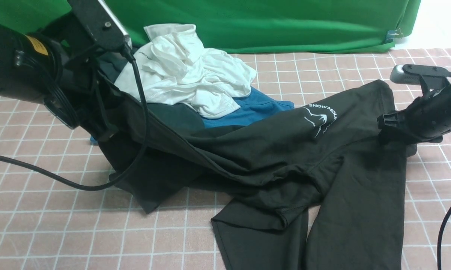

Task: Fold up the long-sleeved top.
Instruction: Spread the long sleeves with your arms and place them on the tabletop

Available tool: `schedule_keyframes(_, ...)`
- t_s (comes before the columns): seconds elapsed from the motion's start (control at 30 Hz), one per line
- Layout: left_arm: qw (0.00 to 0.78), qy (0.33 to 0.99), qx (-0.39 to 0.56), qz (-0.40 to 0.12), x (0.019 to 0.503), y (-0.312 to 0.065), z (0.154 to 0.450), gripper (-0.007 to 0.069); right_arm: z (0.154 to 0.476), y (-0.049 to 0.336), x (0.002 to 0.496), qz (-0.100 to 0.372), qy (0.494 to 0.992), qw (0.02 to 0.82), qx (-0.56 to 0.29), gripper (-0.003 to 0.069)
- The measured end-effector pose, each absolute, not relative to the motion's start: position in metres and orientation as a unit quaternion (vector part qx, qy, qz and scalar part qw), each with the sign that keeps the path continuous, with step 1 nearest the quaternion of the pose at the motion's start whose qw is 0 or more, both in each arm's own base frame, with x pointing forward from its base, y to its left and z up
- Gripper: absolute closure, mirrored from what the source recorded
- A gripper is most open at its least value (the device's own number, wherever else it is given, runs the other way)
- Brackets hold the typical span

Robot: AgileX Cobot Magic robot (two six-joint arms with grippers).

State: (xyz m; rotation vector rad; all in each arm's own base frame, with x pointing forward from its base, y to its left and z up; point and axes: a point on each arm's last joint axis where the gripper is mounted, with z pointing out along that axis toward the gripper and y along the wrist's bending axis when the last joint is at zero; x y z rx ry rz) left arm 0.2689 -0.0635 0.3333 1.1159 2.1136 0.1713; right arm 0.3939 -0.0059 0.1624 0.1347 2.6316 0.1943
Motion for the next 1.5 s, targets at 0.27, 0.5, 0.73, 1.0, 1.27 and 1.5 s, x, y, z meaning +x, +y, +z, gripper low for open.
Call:
schedule_keyframes(0.27,0.365,0.821,0.433,0.066,0.269,-0.064,0.333,0.0614,0.16,-0.007,0.396,0.066,0.963,0.256,0.043,0.0356)
schedule_keyframes(0.5,0.365,0.821,0.434,0.067,0.269,-0.064,0.333,0.0614,0.153,-0.007,0.397,0.057,0.966,0.251,0.011,0.0545)
schedule_keyframes(0.73,0.365,0.819,0.437,0.068,0.269,-0.064,0.333,0.0614,0.17,-0.006,0.394,0.055,0.962,0.266,-0.003,0.0599)
schedule_keyframes(1.0,0.366,0.817,0.439,0.07,0.269,-0.064,0.334,0.0614,0.247,-0.005,0.376,0.047,0.933,0.357,-0.023,0.0602)
schedule_keyframes(1.27,0.372,0.814,0.439,0.077,0.27,-0.063,0.335,0.0614,0.262,-0.003,0.367,0.05,0.931,0.36,-0.032,0.0602)
schedule_keyframes(1.5,0.454,0.77,0.431,0.124,0.256,-0.057,0.39,0.0614,0.347,-0.002,0.332,0.046,0.889,0.453,-0.044,0.0603)
